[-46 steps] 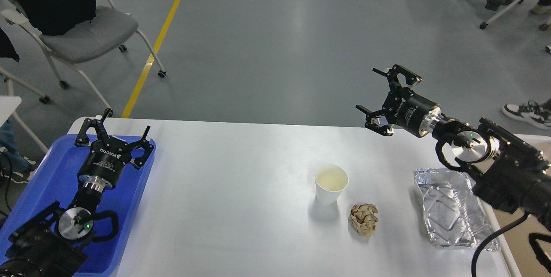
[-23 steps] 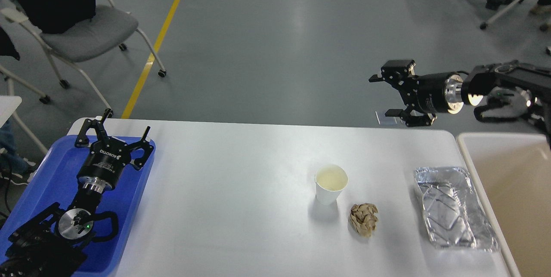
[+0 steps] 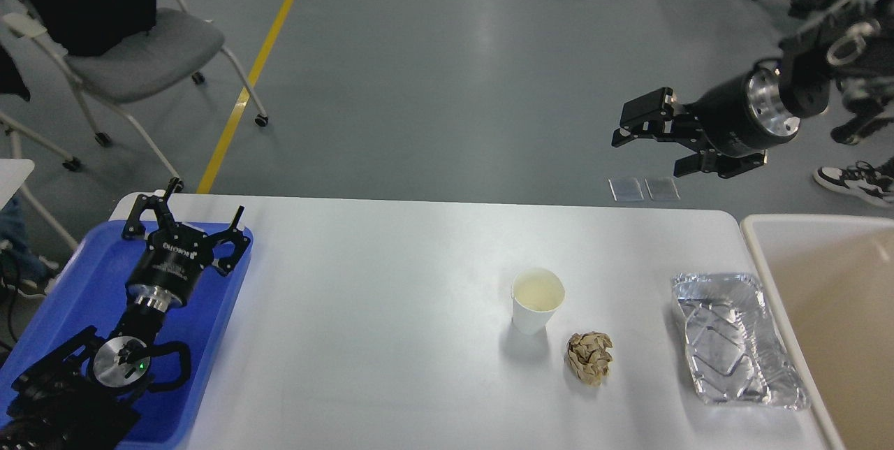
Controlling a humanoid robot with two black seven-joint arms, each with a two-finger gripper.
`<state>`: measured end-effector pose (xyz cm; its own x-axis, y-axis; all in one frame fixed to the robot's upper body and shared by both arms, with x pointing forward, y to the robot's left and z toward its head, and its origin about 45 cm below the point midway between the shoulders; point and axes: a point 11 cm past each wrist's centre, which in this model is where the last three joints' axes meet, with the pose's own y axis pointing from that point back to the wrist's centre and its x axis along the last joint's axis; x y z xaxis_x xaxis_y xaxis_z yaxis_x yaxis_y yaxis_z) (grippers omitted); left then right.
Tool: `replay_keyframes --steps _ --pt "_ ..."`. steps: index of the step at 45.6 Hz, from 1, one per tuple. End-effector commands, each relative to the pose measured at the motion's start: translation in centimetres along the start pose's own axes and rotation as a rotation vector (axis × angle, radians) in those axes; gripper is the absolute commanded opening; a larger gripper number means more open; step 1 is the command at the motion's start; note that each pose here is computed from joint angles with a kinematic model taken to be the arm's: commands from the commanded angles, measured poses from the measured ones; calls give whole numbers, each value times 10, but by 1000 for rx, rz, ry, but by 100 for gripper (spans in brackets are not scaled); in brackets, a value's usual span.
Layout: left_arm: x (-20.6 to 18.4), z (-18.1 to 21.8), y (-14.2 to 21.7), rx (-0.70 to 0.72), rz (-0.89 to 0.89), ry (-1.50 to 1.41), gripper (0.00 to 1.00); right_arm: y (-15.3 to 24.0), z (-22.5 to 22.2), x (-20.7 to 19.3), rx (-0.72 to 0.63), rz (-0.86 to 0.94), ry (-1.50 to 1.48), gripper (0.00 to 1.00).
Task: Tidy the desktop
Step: 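Swing the right gripper farther from the robot and over the table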
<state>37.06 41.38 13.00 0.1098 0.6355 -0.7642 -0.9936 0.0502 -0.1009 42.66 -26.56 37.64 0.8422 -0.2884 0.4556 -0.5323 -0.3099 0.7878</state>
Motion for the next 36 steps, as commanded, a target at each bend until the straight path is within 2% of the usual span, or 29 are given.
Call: replay_keyframes --steps 1,18,36 --pt "0 0 0 0 0 0 99 38 -35 -5 -134 -36 239 100" --pt "0 0 1 1 1 0 99 58 -104 -34 -178 -179 460 100" --pt "0 0 0 0 0 0 99 26 -147 -76 -173 -273 626 100"
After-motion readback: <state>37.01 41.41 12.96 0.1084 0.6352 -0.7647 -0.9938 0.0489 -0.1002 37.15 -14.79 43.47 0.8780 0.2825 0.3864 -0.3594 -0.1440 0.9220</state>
